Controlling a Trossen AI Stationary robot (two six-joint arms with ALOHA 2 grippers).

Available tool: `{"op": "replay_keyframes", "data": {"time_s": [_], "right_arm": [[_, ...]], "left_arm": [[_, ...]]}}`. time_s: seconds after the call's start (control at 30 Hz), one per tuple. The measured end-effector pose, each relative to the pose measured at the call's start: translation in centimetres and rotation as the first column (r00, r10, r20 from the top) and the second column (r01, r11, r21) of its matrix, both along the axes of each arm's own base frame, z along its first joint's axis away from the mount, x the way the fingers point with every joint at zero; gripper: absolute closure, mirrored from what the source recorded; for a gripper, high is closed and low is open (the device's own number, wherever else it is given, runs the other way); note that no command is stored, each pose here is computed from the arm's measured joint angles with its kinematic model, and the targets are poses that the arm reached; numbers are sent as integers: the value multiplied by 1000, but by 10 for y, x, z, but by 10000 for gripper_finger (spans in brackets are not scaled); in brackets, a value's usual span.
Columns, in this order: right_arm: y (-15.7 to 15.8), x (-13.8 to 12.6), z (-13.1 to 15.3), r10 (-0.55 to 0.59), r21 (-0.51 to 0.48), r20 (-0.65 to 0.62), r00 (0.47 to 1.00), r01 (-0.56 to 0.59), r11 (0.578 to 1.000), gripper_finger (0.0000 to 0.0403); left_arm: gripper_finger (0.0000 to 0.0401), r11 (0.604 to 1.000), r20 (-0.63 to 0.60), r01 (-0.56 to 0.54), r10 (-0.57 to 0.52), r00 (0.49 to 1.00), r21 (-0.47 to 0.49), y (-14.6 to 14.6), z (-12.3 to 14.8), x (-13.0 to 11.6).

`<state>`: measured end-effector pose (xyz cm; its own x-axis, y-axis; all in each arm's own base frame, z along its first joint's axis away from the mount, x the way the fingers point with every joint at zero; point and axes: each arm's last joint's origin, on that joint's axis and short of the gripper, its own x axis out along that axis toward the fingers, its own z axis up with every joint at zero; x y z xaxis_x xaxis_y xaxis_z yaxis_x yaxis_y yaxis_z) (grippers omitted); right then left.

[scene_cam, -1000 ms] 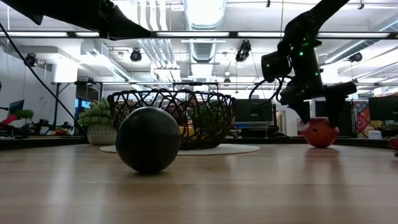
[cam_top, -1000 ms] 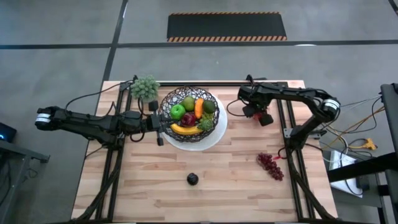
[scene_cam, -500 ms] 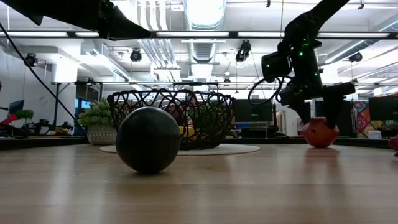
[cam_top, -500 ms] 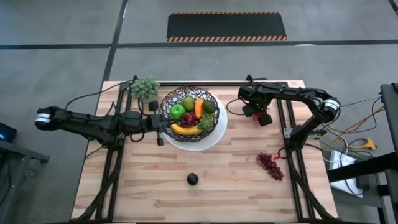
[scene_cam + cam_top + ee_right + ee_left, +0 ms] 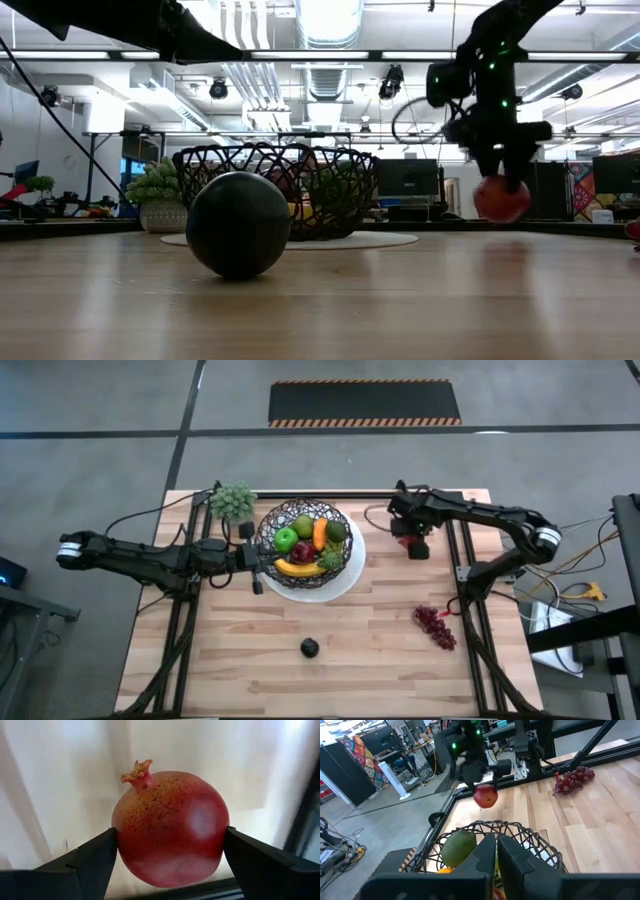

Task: Build produce basket
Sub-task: Put the pomegranate into the wire basket

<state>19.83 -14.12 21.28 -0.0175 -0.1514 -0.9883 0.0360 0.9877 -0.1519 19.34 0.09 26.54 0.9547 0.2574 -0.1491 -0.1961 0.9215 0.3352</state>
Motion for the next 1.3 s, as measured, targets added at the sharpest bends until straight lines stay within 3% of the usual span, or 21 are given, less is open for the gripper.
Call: {"op": "replay_keyframes", "data": {"time_s": [0.13, 0.3, 0.37, 0.43, 0.57, 0.63, 0.7, 0.9, 0.97, 1.1, 1.23, 1.3], "right_arm": [[0, 2, 15, -202, -17, 190, 961, 209, 978, 78], [3, 0, 43, -330, -13, 436, 837, 373, 928, 78], [3, -1, 56, -340, -19, 544, 767, 416, 909, 78], [3, 2, 72, -338, 8, 673, 658, 451, 893, 78], [6, 21, 98, -250, 86, 885, 394, 388, 917, 78], [11, 37, 101, -188, 86, 939, 287, 335, 938, 78], [16, 54, 97, -131, 69, 970, 206, 287, 956, 78], [32, 108, 76, -67, 58, 997, 43, 186, 981, 78], [34, 123, 68, -58, 52, 998, 17, 227, 973, 78], [30, 141, 44, -119, 87, 991, 55, 409, 909, 78], [25, 155, 25, -247, 208, 969, 30, 444, 872, 78], [24, 161, 15, -269, 217, 962, 53, 451, 866, 78]], "left_arm": [[400, 1000, 1, 0, 0, 1000, 5, 0, 0, 0], [400, 1000, 23, -1, 1, 1000, 4, 0, 1, 0], [400, 1000, 57, -2, 2, 998, 8, 0, 2, 0], [400, 1000, 103, -9, 7, 995, 19, 0, 3, 0], [400, 999, 189, -27, 22, 982, 21, 1, 8, 0], [400, 999, 224, -29, 24, 974, 18, 1, 11, 0], [400, 999, 233, -29, 25, 972, 14, 1, 12, 0], [400, 1000, 232, -29, 27, 972, 8, 1, 12, 0], [400, 1000, 232, -29, 26, 972, 8, 1, 12, 0], [400, 1000, 230, -26, 25, 973, 4, 0, 11, 0], [400, 1000, 226, -25, 24, 974, 1, 0, 11, -1], [400, 1000, 226, -25, 24, 974, 1, 0, 11, -1]]}}
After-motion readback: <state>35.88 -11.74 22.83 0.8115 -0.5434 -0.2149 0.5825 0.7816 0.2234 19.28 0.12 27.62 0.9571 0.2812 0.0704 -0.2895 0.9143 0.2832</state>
